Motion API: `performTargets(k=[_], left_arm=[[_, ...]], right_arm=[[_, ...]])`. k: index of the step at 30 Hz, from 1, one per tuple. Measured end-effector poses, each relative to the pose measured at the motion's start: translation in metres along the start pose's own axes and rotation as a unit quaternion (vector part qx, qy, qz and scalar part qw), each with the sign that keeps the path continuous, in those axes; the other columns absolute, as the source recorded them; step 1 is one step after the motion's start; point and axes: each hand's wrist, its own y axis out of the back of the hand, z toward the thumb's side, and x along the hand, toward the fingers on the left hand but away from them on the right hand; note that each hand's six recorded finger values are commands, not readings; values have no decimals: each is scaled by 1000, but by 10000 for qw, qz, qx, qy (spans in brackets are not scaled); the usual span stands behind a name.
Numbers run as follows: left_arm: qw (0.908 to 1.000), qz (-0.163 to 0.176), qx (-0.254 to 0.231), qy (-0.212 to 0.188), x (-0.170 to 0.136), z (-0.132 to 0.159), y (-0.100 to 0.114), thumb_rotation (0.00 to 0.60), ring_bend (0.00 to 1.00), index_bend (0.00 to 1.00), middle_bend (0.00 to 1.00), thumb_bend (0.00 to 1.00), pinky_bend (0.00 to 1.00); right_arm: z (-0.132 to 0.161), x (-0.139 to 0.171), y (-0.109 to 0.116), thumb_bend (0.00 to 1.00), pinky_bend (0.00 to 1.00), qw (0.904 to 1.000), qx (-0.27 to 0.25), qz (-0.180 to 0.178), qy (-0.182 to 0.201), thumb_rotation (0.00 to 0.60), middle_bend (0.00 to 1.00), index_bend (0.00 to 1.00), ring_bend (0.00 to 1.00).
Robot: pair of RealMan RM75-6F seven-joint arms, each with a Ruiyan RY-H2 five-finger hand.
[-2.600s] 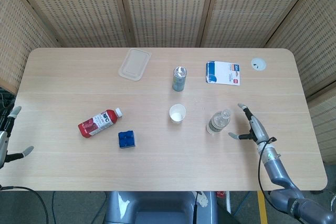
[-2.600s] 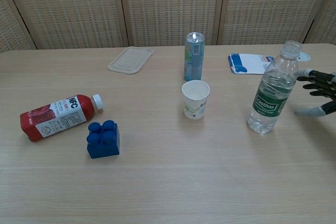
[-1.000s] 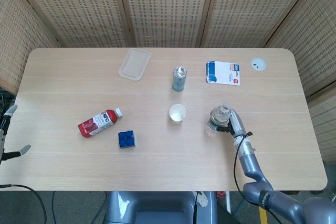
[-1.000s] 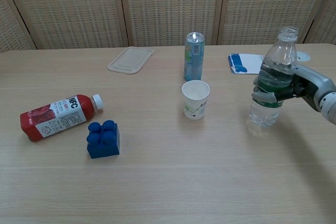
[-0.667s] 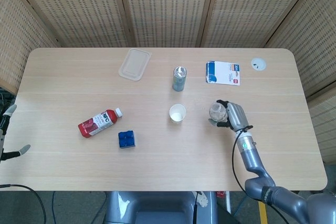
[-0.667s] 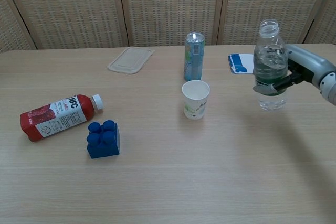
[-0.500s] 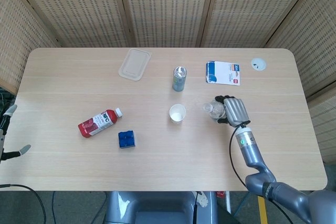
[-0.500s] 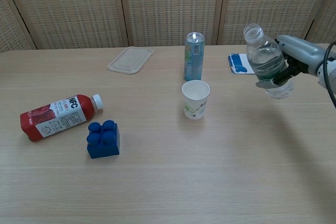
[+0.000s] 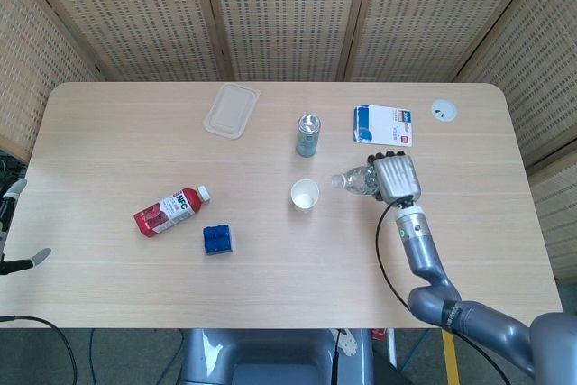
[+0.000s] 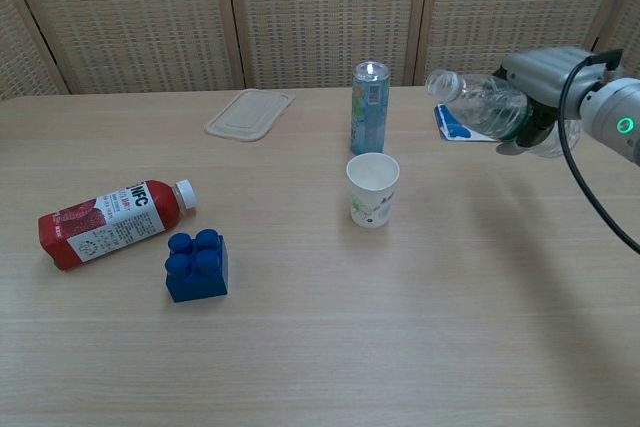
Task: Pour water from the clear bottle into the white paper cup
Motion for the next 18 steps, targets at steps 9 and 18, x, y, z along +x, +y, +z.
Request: performTargets(k=[9,18], left_arm=[[10000,-44,-30,33,1,-2,0,600,0,0,0,0,0],[10000,-64,-42,57,2,-4,-1,600,0,0,0,0,0]], right_arm=[[14,-6,0,494,522,9998,78,151,-141,600,597,592,407],[27,-11,-10,494,522,9983,296,405,-301,600,597,592,407]])
